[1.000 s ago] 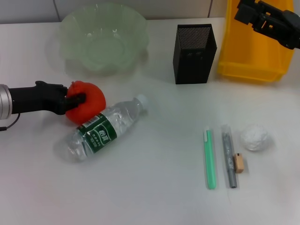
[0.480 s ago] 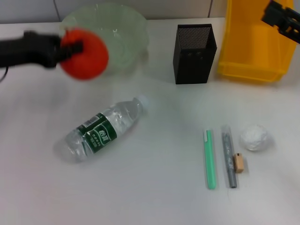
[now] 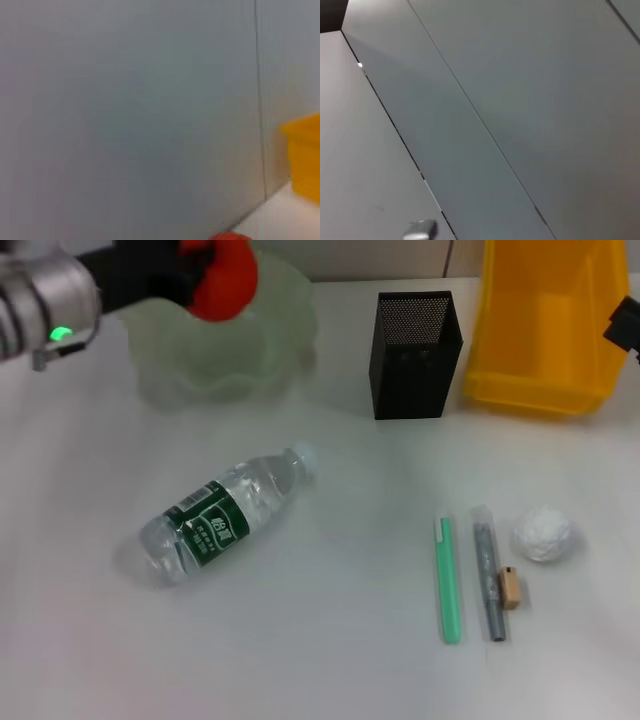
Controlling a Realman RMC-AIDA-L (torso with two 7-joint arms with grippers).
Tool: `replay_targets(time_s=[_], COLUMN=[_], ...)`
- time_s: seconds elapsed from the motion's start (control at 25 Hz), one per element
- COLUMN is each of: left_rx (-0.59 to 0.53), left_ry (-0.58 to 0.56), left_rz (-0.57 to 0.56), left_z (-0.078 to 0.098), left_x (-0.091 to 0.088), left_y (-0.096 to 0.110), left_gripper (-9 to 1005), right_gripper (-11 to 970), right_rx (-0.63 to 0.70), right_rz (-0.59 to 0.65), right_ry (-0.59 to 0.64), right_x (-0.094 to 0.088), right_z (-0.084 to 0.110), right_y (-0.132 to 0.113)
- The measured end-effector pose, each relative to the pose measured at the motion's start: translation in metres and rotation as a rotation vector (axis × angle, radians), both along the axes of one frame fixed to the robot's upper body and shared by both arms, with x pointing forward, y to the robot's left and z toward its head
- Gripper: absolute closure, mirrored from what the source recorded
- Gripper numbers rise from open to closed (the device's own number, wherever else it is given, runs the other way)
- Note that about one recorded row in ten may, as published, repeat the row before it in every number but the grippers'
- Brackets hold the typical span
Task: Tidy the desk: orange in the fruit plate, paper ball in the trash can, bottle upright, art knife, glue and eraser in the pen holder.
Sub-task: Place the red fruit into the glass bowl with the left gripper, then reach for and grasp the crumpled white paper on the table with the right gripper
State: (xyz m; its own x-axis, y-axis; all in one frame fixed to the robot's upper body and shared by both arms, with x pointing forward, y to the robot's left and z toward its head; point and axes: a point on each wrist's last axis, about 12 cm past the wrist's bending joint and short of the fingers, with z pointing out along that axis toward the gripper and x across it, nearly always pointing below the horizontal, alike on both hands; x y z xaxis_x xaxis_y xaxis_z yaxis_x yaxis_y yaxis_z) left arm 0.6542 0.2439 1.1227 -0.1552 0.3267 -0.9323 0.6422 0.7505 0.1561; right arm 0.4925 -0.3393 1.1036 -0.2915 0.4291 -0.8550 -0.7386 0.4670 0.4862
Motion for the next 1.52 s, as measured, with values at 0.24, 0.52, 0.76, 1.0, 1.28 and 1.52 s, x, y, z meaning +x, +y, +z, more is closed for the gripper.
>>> replay_targets(time_s=[0.24, 0.52, 0.76, 1.0, 1.28, 1.52], left_rx=[0.065, 0.027, 0.02, -0.003, -0.167, -0.346], left_ry=[-0.017, -0.041, -0.053, -0.071, -0.129, -0.176], left_rz=[0.027, 0.065, 0.064, 0.073, 0.029, -0.048], left_z=[-0.017, -0.025, -0.031, -0.029, -0.017, -0.001], left_x=[0.004, -0.002, -0.007, -0.008, -0.022, -0.051], left_y=[-0.02, -0.015, -0.017, -0.016, -0.007, 0.012], left_gripper=[906, 863, 617, 404, 237, 205], right_gripper=[145, 145, 146, 146, 146, 146], right_rx=[0.001, 0.0, -0.008, -0.026, -0.169, -0.459], right_rz=[0.01, 0.061, 0.091, 0.149, 0.296, 0.306], right_ry=[-0.001, -0.022, -0.034, -0.012, 0.072, 0.295], right_x=[-0.006, 0.006, 0.016, 0.025, 0.033, 0.04], right_z=[0.0, 0.012, 0.019, 0.029, 0.061, 0.107], right_y=[-0.004, -0.001, 0.002, 0.006, 0.011, 0.026])
